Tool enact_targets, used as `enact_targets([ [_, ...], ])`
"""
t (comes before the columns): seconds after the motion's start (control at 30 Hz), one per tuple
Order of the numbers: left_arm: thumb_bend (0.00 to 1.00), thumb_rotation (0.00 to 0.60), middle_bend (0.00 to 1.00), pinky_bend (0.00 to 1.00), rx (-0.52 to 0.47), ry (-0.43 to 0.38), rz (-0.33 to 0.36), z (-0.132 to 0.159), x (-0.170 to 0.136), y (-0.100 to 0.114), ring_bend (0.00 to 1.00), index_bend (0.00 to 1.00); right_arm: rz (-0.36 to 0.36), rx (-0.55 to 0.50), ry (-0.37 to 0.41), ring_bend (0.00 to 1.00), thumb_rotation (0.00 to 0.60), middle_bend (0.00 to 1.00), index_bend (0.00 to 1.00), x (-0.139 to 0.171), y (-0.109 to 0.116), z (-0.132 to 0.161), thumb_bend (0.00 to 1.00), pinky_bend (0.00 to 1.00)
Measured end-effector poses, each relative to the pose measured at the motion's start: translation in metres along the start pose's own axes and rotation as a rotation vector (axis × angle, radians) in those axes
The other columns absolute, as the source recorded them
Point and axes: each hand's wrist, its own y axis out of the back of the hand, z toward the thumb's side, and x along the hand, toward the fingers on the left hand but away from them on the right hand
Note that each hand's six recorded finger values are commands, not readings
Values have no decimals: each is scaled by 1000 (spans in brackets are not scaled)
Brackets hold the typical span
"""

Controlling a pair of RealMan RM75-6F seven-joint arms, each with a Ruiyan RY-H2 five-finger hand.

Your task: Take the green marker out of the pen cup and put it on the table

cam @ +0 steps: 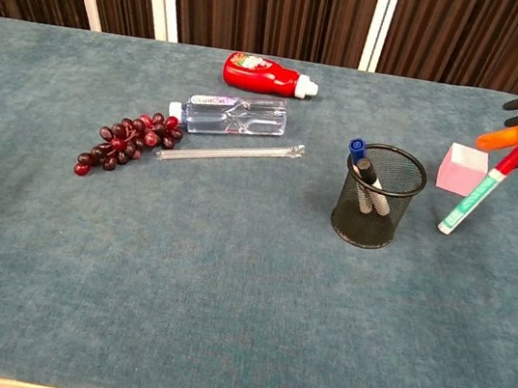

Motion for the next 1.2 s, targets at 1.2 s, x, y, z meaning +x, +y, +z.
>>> enact_targets([
  [1.2,527,600,27,86,36,-18,3,4,-1,1,30,98,-440,642,345,2,600,0,0,181,84,-63,106,198],
])
